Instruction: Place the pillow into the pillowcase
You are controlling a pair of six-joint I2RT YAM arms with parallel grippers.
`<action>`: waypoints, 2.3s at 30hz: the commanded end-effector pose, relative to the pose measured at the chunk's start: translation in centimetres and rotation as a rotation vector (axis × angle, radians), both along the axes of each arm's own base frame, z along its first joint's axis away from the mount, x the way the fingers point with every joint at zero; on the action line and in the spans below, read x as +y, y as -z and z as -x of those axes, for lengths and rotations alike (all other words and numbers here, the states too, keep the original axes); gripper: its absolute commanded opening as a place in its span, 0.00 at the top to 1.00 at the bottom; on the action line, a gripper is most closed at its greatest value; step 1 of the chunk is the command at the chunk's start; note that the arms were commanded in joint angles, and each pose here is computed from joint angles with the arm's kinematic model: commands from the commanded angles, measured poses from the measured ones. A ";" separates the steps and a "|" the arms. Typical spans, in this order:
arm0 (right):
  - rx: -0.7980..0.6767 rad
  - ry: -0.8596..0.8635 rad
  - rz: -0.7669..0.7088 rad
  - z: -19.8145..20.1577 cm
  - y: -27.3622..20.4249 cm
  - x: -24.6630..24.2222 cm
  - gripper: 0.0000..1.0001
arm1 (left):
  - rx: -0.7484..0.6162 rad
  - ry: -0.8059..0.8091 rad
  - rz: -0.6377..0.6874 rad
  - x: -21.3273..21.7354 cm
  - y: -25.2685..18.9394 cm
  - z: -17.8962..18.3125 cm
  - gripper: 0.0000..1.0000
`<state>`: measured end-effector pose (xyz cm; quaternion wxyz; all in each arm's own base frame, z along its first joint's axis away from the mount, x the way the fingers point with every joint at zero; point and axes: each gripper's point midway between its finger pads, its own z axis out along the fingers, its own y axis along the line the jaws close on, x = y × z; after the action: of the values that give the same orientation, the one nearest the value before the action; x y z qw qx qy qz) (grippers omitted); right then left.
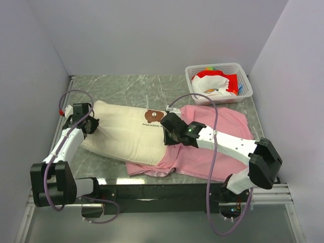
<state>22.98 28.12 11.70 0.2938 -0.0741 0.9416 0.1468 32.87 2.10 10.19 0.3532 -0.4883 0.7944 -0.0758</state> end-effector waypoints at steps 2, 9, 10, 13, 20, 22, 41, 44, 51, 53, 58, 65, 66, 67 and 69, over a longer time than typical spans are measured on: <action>-0.008 -0.009 -0.001 1.4 -0.8 -0.4 0.99 | -0.075 0.071 0.042 -1.7 -2.0 -0.1 0.99; -0.070 -0.123 0.041 3.0 -5.5 4.4 1.00 | -0.157 0.107 0.074 -3.1 -4.9 0.8 0.99; -0.068 -0.137 0.029 2.9 -5.6 5.2 1.00 | -0.181 0.113 0.076 -3.3 -5.7 1.0 0.99; -0.045 -0.178 0.040 2.0 -4.7 8.3 1.00 | -0.222 0.143 0.095 -4.3 -7.0 1.5 0.99; 0.030 -0.250 -0.008 2.2 -1.5 12.3 0.96 | -0.252 0.221 0.107 -6.0 -8.1 1.8 0.99; -0.009 -0.217 0.046 1.5 -1.6 10.8 0.78 | -0.233 0.228 0.089 -5.9 -7.7 1.9 0.99; -0.069 0.064 0.168 -10.6 -4.5 -3.9 0.26 | -0.136 0.340 -0.075 -4.6 -7.5 0.2 0.93; -0.021 0.063 0.157 -10.9 -2.2 -4.4 0.27 | -0.131 0.317 -0.156 -3.1 -8.7 0.1 0.77; 0.026 0.040 0.123 -10.3 -0.4 -4.1 0.37 | -0.230 0.360 -0.282 -4.7 -13.1 -2.1 0.23; 0.033 0.035 0.105 -10.1 -0.1 -3.9 0.41 | -0.240 0.452 -0.266 -8.1 -13.8 -3.2 0.19; 0.034 0.069 0.092 -9.7 0.2 -5.0 0.58 | -0.087 0.727 -0.331 -17.3 -10.1 -6.6 0.12; 0.017 0.127 -0.014 -9.4 -0.2 -6.9 0.69 | 0.002 1.208 -0.319 -27.3 -4.0 -6.0 0.01; 0.019 0.123 -0.027 -9.2 -0.3 -6.8 0.69 | 0.005 1.245 -0.304 -27.8 -3.6 -5.5 0.01; 0.017 0.125 -0.033 -9.1 -0.3 -7.0 0.69 | 0.013 1.277 -0.302 -28.3 -3.2 -5.0 0.01; 0.013 0.122 -0.048 -9.3 -0.5 -6.9 0.69 | 0.048 1.300 -0.307 -28.6 -2.0 -4.4 0.01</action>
<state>31.70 20.55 10.34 0.2728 -0.0152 0.9553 0.1132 37.99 -24.73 10.48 0.2839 0.0789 0.9490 -0.1118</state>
